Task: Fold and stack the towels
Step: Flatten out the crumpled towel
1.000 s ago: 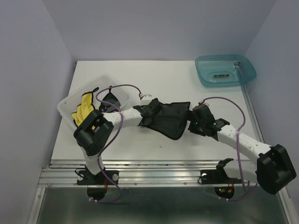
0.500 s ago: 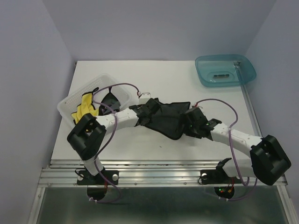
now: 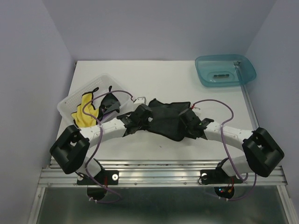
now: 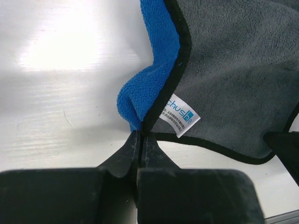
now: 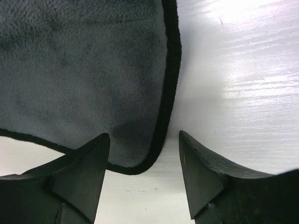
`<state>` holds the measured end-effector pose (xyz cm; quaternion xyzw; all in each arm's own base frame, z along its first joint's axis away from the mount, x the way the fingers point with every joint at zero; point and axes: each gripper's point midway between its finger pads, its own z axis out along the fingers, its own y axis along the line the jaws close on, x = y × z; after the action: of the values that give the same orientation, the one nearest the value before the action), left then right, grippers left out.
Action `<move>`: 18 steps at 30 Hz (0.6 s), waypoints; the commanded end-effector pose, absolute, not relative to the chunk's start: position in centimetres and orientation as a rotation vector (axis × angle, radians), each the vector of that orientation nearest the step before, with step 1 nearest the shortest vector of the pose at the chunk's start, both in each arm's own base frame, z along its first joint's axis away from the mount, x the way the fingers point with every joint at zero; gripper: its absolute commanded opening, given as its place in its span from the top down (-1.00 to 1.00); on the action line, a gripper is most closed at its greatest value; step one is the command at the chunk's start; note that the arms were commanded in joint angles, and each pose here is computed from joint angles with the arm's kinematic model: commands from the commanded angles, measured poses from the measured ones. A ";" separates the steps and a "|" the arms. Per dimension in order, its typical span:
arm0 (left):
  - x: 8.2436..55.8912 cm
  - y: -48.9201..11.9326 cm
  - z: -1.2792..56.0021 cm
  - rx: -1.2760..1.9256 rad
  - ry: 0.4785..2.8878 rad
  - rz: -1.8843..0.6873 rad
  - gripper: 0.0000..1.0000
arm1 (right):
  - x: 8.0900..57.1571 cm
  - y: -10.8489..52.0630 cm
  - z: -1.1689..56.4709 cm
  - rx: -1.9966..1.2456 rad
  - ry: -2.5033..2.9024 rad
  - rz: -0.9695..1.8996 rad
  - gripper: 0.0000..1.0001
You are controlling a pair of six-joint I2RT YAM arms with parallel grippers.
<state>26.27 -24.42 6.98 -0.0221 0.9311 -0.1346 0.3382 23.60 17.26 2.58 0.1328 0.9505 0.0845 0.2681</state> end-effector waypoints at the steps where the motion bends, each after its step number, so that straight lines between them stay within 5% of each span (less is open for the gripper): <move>1: 26.0 -25.4 8.1 -0.093 2.385 -0.478 1.00 | 23.9 17.4 2.6 0.392 2.552 0.161 -0.16; 6: 25.4 -25.4 7.8 -0.118 2.381 -0.531 1.00 | 23.1 16.9 1.8 0.397 2.579 0.078 0.34; 10: 25.3 -25.9 8.3 -0.115 2.351 -0.590 1.00 | 23.3 16.6 1.9 0.362 2.564 0.051 0.99; 18: 26.4 -27.7 16.5 -0.053 2.165 -0.756 1.00 | 27.1 18.5 15.5 0.257 2.200 0.259 0.99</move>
<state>24.79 -25.75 8.63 -0.0304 0.9116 -0.2247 0.3430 23.68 17.15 5.43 0.1015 0.9414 0.0396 0.3192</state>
